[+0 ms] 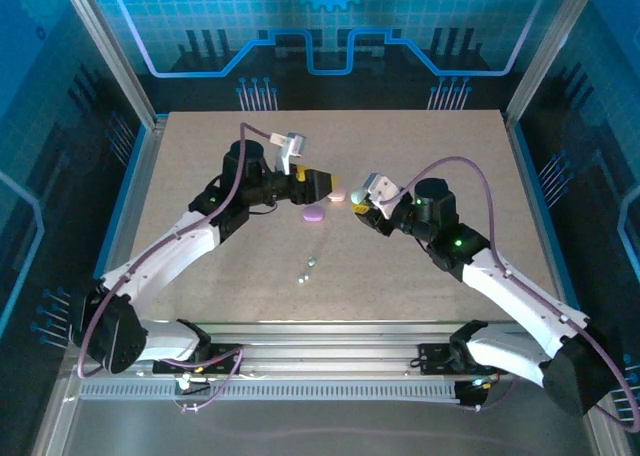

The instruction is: Insert wireless bluetooth earbuds into charging case

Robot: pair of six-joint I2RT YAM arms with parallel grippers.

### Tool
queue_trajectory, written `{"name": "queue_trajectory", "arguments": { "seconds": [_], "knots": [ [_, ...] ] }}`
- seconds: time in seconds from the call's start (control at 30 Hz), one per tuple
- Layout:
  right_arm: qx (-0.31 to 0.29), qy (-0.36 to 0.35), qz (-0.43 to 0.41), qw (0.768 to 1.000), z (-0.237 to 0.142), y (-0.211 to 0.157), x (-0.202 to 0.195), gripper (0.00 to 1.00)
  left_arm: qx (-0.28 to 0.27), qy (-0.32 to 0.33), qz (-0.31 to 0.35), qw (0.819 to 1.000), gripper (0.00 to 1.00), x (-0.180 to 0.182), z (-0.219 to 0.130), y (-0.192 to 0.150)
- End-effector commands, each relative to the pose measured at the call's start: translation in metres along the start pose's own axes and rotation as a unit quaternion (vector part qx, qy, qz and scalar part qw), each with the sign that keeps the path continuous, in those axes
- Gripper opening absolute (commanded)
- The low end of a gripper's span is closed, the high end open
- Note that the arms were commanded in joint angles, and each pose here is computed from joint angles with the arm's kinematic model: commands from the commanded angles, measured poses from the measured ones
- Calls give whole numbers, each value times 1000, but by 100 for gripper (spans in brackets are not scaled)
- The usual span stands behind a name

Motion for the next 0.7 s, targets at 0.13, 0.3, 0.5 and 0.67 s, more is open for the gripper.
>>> {"name": "queue_trajectory", "arguments": {
  "seconds": [0.13, 0.3, 0.5, 0.67],
  "knots": [
    [-45, -20, -37, 998, -3, 31, -9, 32, 49, -27, 31, 998, 71, -21, 20, -12],
    [-56, -25, -35, 998, -3, 36, -10, 32, 65, -24, 26, 997, 67, -18, 27, -19],
    [-56, -27, -36, 997, -1, 37, -11, 32, 91, -44, 32, 994, 65, -27, 35, -29],
    [-64, -28, -34, 997, -2, 42, -13, 33, 97, -39, 29, 994, 59, -24, 38, -31]
  ]
}}
Point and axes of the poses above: each hand's point on the last joint's axis, 136 mm out from that joint toward the fingers, its own z axis out along the fingers, its own x axis along the line the jaws close on, y = z × x, the point moved 1 cm from there along -z, back along the fingers, and after that the axes turned 12 degrees about -z, right-handed, at the moved point
